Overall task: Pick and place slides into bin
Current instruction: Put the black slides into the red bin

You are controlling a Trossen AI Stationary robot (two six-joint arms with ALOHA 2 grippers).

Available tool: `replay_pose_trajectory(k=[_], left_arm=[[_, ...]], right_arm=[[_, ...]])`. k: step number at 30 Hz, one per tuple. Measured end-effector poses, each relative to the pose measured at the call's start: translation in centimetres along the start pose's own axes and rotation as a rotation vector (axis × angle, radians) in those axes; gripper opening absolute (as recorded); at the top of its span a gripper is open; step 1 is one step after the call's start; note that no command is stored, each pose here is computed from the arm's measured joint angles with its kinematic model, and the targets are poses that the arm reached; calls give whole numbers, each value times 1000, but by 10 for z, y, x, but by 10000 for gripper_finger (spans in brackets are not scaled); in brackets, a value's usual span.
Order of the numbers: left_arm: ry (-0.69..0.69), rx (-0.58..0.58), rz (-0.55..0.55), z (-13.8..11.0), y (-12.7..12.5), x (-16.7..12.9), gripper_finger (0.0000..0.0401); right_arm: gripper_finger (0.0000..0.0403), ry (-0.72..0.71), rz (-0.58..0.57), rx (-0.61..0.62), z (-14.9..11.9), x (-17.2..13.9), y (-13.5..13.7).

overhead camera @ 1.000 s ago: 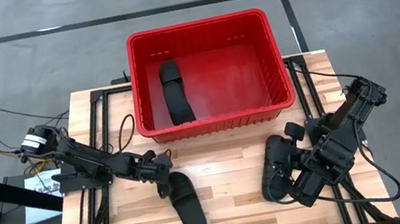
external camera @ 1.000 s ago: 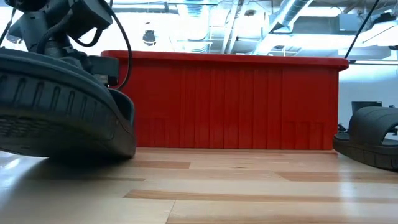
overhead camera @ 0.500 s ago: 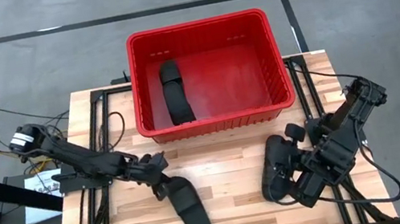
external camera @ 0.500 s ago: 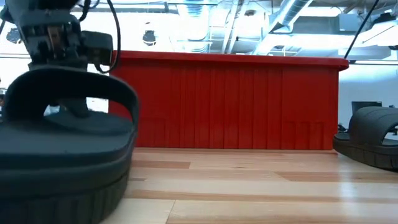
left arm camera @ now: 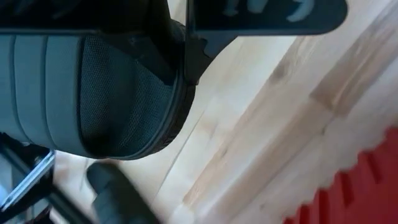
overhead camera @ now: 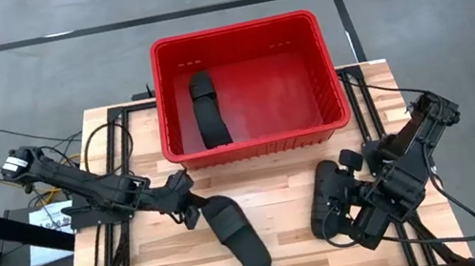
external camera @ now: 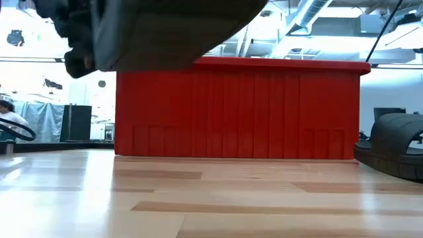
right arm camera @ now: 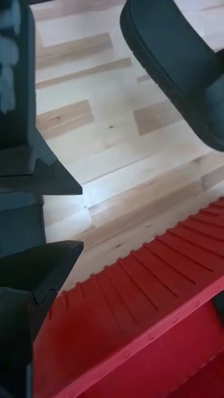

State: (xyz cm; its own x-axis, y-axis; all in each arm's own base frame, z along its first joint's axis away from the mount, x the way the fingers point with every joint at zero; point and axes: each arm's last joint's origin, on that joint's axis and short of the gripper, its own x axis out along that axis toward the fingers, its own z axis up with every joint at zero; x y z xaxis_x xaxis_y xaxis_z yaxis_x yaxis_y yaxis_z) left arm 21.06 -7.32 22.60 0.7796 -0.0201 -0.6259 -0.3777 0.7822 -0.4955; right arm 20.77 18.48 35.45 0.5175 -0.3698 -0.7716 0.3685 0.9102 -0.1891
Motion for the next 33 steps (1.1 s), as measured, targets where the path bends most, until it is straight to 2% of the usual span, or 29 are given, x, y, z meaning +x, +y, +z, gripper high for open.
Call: replay_pose_trajectory(k=[12, 19, 27, 33], left_arm=[[-174, 26, -59, 40, -33, -23, 0], [-287, 45, -75, 65, -49, -40, 0], [-339, 44, 2, 75, -43, -40, 0], [-366, 29, 43, 80, -37, -39, 0]], right_arm=[[122, -103, 53, -35, 8, 0, 9], [162, -190, 51, -85, 20, 4, 11], [229, -230, 24, -148, 35, 12, 8], [236, -261, 18, -178, 49, 20, 4]])
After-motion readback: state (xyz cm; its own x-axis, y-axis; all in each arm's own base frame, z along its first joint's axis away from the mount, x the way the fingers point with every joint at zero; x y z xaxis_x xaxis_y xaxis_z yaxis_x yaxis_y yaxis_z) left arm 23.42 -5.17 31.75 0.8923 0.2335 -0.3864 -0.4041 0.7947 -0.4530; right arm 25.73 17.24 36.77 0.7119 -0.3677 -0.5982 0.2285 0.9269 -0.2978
